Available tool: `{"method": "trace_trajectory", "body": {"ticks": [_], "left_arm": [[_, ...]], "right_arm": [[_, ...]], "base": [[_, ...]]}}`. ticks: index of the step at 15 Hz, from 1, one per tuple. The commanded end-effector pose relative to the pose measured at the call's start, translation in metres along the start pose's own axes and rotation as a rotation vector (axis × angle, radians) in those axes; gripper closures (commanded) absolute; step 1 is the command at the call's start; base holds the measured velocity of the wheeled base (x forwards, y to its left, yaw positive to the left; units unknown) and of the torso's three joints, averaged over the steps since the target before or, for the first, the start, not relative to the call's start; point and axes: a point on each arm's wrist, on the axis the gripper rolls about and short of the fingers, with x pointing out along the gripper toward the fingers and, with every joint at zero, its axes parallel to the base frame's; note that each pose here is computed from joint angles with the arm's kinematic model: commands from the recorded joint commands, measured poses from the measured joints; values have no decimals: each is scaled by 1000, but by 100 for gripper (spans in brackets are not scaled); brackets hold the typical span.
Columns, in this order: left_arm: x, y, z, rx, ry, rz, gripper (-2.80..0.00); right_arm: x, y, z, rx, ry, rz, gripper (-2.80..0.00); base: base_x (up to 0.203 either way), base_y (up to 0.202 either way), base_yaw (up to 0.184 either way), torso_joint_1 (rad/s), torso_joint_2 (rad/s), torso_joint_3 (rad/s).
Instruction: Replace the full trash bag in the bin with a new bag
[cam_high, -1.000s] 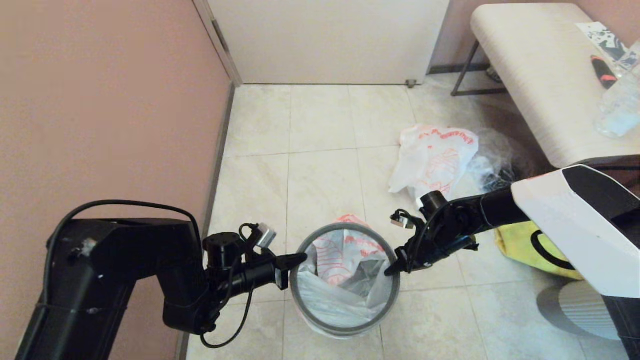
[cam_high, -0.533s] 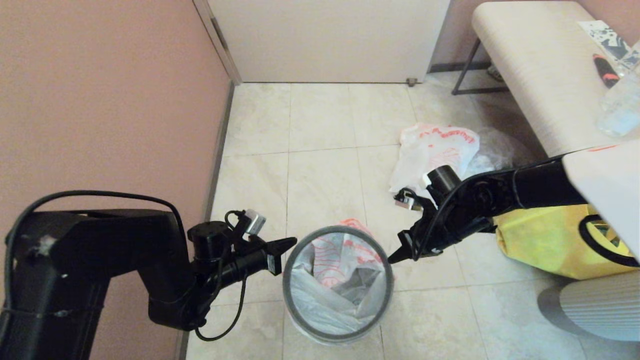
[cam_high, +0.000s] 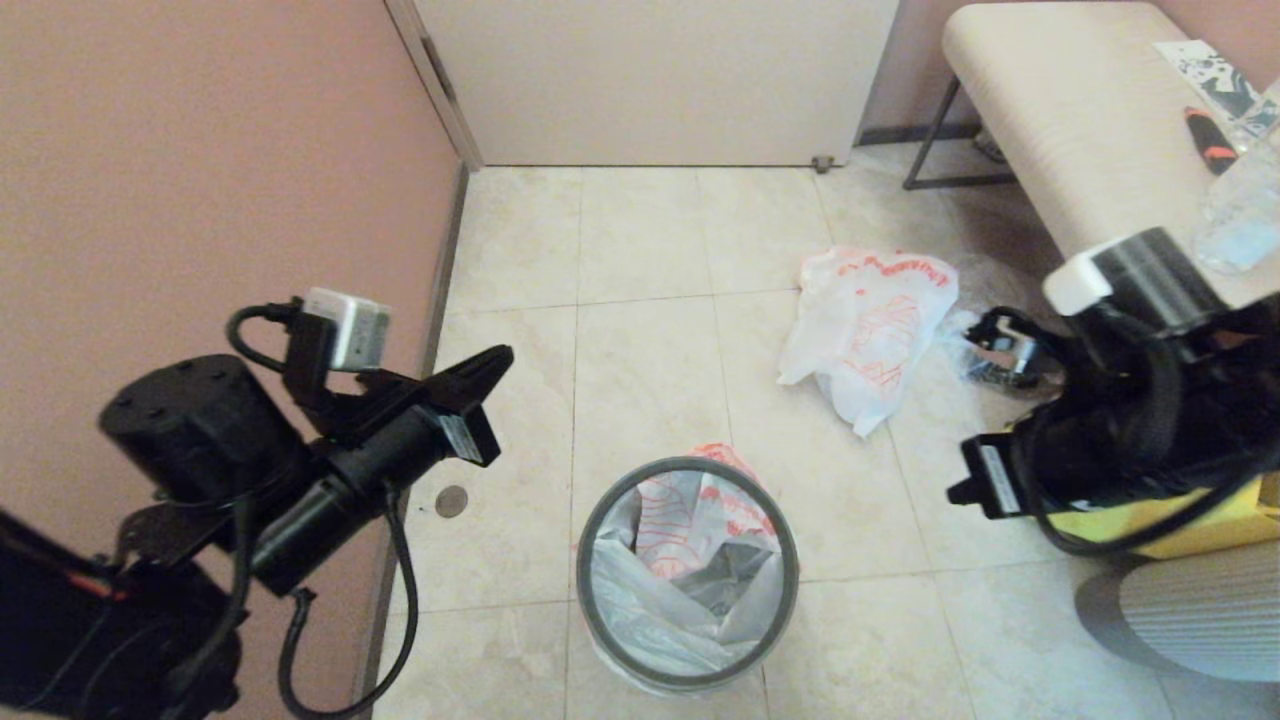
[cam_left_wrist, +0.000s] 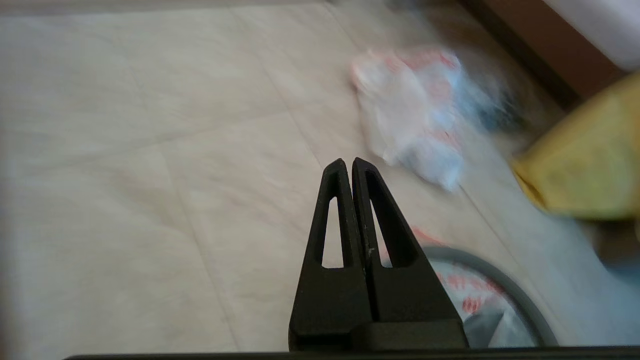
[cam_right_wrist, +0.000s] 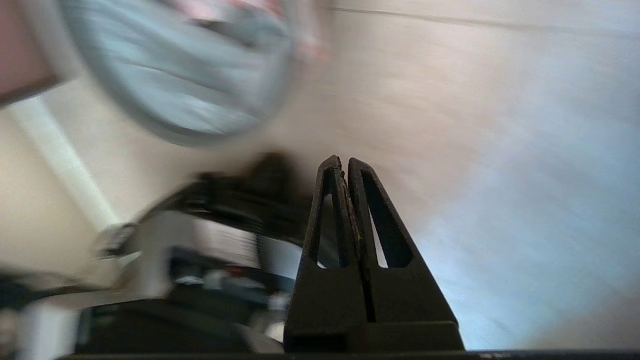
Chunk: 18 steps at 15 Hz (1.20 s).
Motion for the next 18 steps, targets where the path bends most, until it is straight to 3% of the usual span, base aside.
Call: {"method": "trace_trajectory", "body": {"ticks": [1, 5, 12, 13, 15, 17, 18], "left_arm": [[-59, -7, 47, -4, -144, 198, 0], [-113, 2, 52, 35, -165, 440, 0], [-197, 11, 56, 55, -235, 664, 0], [-209, 11, 52, 58, -218, 703, 0], [-227, 9, 32, 70, -62, 767, 0], [-243, 5, 15, 26, 28, 789, 0], [-248, 3, 8, 5, 30, 793, 0]], "right_arm": [[-57, -19, -51, 14, -113, -123, 0], [-87, -49, -113, 79, -202, -342, 0], [-149, -67, -196, 233, -543, -386, 0], [-157, -68, -210, 252, -603, -387, 0], [-164, -68, -240, 274, -659, -426, 0], [-153, -67, -265, 286, -654, -489, 0], [-148, -66, -274, 290, -652, -522, 0]], "base": [[0, 0, 0, 0, 0, 0], [0, 0, 0, 0, 0, 0], [0, 0, 0, 0, 0, 0], [0, 0, 0, 0, 0, 0], [0, 0, 0, 0, 0, 0], [0, 0, 0, 0, 0, 0], [0, 0, 0, 0, 0, 0]]}}
